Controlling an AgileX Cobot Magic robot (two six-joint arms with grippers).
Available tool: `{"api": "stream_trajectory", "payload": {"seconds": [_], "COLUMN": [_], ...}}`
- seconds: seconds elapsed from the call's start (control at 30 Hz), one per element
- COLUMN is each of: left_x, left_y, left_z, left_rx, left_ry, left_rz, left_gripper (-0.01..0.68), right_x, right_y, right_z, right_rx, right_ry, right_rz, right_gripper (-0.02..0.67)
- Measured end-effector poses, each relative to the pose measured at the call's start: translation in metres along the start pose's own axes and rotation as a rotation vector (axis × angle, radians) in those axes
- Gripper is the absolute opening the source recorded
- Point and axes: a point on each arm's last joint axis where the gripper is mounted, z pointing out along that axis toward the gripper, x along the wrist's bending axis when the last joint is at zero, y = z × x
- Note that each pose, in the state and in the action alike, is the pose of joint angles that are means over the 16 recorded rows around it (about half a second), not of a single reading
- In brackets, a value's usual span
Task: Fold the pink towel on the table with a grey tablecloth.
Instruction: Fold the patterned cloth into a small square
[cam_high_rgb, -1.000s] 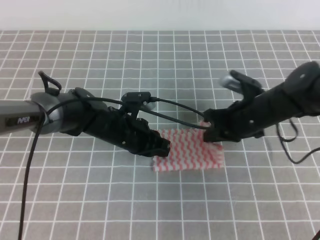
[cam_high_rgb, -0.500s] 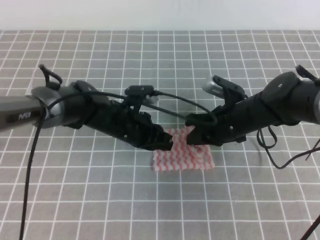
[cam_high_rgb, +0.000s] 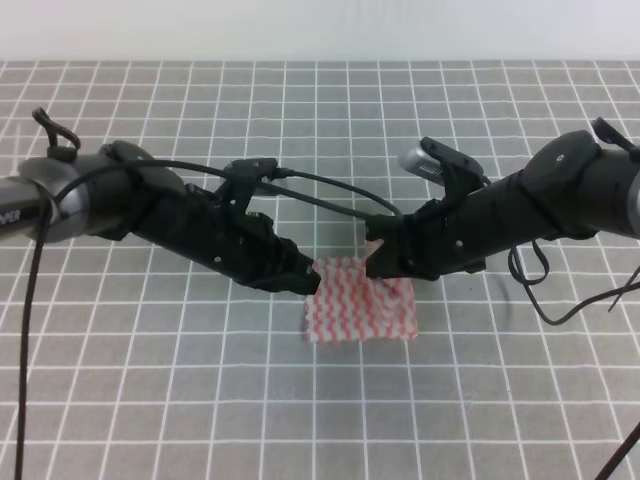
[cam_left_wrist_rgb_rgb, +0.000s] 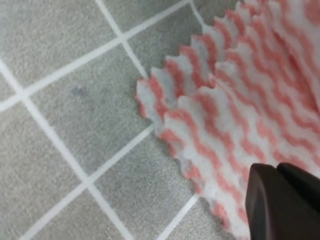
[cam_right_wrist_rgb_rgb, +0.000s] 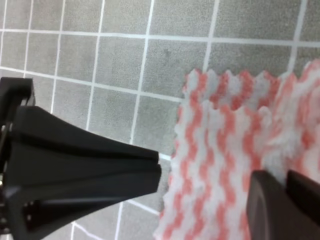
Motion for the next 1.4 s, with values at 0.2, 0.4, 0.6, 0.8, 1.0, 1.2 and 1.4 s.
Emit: {"api": "stream_trajectory", "payload": {"seconds": [0.2, 0.4, 0.6, 0.8, 1.0, 1.2, 1.4], "left_x": [0.005, 0.009, 0.012, 0.013, 0.014, 0.013, 0.013], "left_y": [-0.002, -0.006, -0.008, -0.009, -0.009, -0.009, -0.009], "left_z": [0.004, 0.010, 0.014, 0.015, 0.016, 0.015, 0.015], "left_rx": [0.006, 0.017, 0.027, 0.032, 0.032, 0.030, 0.029], "left_ry": [-0.002, -0.004, -0.002, -0.002, -0.002, -0.003, -0.003], "left_rz": [-0.006, -0.016, -0.023, -0.026, -0.027, -0.028, -0.029], "left_gripper": [-0.001, -0.001, -0.001, -0.001, -0.001, -0.001, -0.001], "right_x": [0.007, 0.016, 0.023, 0.024, 0.027, 0.029, 0.027], "right_y": [0.001, 0.001, 0.000, 0.000, 0.001, 0.002, 0.001], "right_z": [0.000, 0.002, 0.005, 0.008, 0.011, 0.015, 0.021], "right_rx": [0.010, 0.022, 0.021, 0.022, 0.022, 0.033, 0.046], "right_ry": [0.022, 0.045, 0.056, 0.059, 0.065, 0.071, 0.067], "right_rz": [-0.011, -0.024, -0.034, -0.032, -0.036, -0.042, -0.042], "right_gripper": [-0.009, -0.009, -0.010, -0.011, -0.010, -0.010, -0.009]}}
